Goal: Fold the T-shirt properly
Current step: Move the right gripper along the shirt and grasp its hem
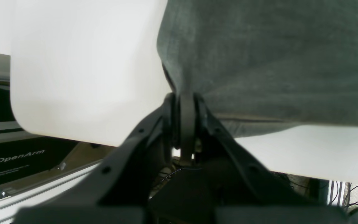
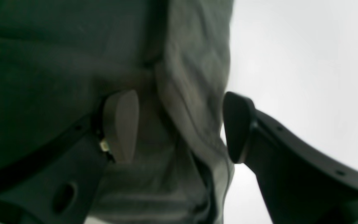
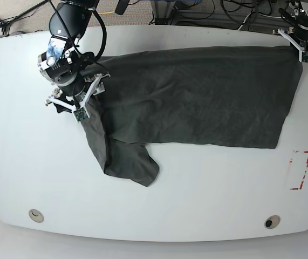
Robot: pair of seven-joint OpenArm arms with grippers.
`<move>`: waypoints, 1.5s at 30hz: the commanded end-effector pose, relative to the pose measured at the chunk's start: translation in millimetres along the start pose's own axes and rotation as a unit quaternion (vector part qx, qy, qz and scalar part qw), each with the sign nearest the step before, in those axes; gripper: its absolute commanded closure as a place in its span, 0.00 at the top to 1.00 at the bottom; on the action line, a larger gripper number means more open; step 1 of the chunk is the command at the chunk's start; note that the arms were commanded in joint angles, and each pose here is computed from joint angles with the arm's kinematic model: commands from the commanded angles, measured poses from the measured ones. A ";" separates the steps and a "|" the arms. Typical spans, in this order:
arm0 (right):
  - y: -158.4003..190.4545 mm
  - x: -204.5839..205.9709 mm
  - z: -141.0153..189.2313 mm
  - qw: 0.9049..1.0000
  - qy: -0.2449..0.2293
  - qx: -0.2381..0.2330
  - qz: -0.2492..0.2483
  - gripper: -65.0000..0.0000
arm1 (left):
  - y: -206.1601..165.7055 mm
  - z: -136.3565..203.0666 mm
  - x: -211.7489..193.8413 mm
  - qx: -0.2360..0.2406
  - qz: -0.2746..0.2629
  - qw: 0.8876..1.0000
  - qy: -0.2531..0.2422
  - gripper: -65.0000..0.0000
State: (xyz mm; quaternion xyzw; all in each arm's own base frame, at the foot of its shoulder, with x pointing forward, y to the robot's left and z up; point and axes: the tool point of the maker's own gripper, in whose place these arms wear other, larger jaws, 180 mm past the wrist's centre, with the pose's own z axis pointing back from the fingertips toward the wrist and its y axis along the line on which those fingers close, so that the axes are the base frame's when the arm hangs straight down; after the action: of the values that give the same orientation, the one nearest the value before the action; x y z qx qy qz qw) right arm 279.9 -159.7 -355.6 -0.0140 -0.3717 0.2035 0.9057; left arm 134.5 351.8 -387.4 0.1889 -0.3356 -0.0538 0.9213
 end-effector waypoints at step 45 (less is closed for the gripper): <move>-79.8 34.9 -78.4 0.999 -0.008 -0.052 0.009 0.18 | 7.1 1.3 8.5 0.010 -0.003 1.000 -0.014 0.01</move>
State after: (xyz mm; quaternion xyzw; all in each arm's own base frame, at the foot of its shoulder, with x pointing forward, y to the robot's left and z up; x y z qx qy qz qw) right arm 365.6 -197.4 -399.8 -0.0497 -0.3530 0.2012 0.9124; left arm 135.2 351.2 -388.1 0.1884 -0.3361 -0.0524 0.9213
